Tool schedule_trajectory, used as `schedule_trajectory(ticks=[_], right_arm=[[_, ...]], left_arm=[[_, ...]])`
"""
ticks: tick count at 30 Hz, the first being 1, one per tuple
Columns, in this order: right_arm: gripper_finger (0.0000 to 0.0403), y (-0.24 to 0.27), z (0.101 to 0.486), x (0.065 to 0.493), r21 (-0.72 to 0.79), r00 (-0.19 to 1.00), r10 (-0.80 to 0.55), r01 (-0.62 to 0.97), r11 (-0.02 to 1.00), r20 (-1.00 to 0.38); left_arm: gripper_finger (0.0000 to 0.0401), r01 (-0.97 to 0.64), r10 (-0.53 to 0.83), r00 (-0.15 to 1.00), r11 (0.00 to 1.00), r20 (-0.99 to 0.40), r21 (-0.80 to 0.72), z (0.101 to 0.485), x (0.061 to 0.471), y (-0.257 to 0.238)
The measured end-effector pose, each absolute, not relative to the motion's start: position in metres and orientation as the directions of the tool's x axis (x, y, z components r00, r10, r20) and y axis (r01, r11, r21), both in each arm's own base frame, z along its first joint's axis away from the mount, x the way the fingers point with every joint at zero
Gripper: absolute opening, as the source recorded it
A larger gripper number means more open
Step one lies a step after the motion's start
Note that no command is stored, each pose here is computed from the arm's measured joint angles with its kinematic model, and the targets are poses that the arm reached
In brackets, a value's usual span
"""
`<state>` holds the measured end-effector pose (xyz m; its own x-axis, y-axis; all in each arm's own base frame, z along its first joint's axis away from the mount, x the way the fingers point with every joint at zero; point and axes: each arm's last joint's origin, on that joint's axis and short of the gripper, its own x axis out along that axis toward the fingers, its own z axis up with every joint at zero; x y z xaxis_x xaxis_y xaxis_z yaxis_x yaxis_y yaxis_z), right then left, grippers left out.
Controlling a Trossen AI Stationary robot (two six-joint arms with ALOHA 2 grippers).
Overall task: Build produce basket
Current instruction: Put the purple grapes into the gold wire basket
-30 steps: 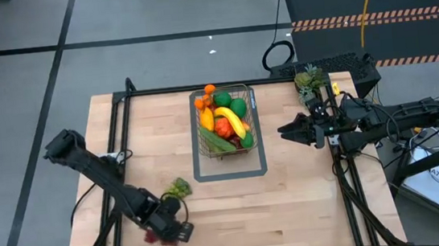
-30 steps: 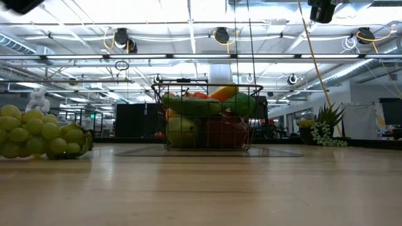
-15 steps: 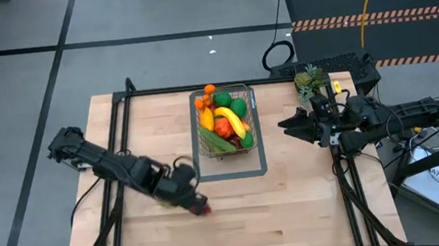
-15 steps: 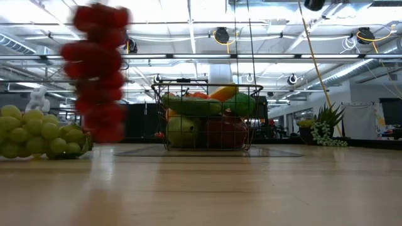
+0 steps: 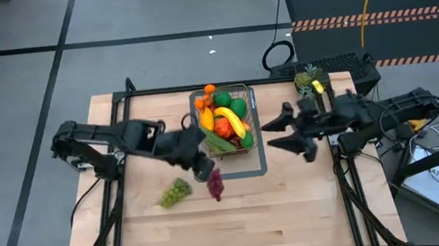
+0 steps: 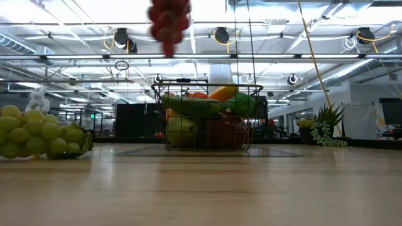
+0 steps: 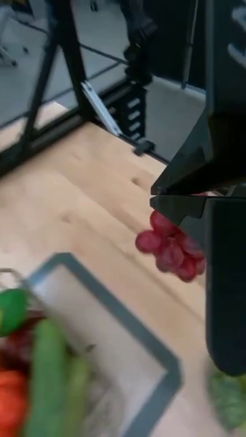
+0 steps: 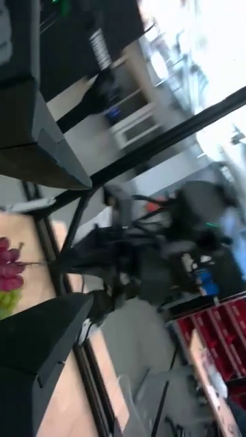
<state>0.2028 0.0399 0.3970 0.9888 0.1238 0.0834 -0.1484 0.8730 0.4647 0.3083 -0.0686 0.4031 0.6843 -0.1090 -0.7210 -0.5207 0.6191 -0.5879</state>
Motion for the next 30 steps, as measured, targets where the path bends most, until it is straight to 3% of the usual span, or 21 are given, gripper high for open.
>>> schedule_trajectory(ticks=[10, 19, 30], right_arm=[[0.0238, 0.051, 0.404, 0.257, 0.348, 0.983, 0.127, -0.073, 0.935, -0.133], [0.0186, 0.051, 0.407, 0.273, 0.269, 0.994, -0.001, 0.031, 0.963, -0.111], [0.0183, 0.051, 0.427, 0.294, 0.238, 0.995, -0.088, 0.099, 0.966, -0.054]], left_arm=[[0.0002, -0.409, -0.027, 0.801, 0.704, -0.598, -0.581, 0.449, 0.306, -0.03], [0.0003, -0.306, -0.006, 0.874, 0.77, -0.486, -0.56, 0.48, 0.299, -0.011], [0.0005, -0.123, -0.079, 0.944, 0.818, -0.321, -0.562, 0.497, 0.305, -0.003]])
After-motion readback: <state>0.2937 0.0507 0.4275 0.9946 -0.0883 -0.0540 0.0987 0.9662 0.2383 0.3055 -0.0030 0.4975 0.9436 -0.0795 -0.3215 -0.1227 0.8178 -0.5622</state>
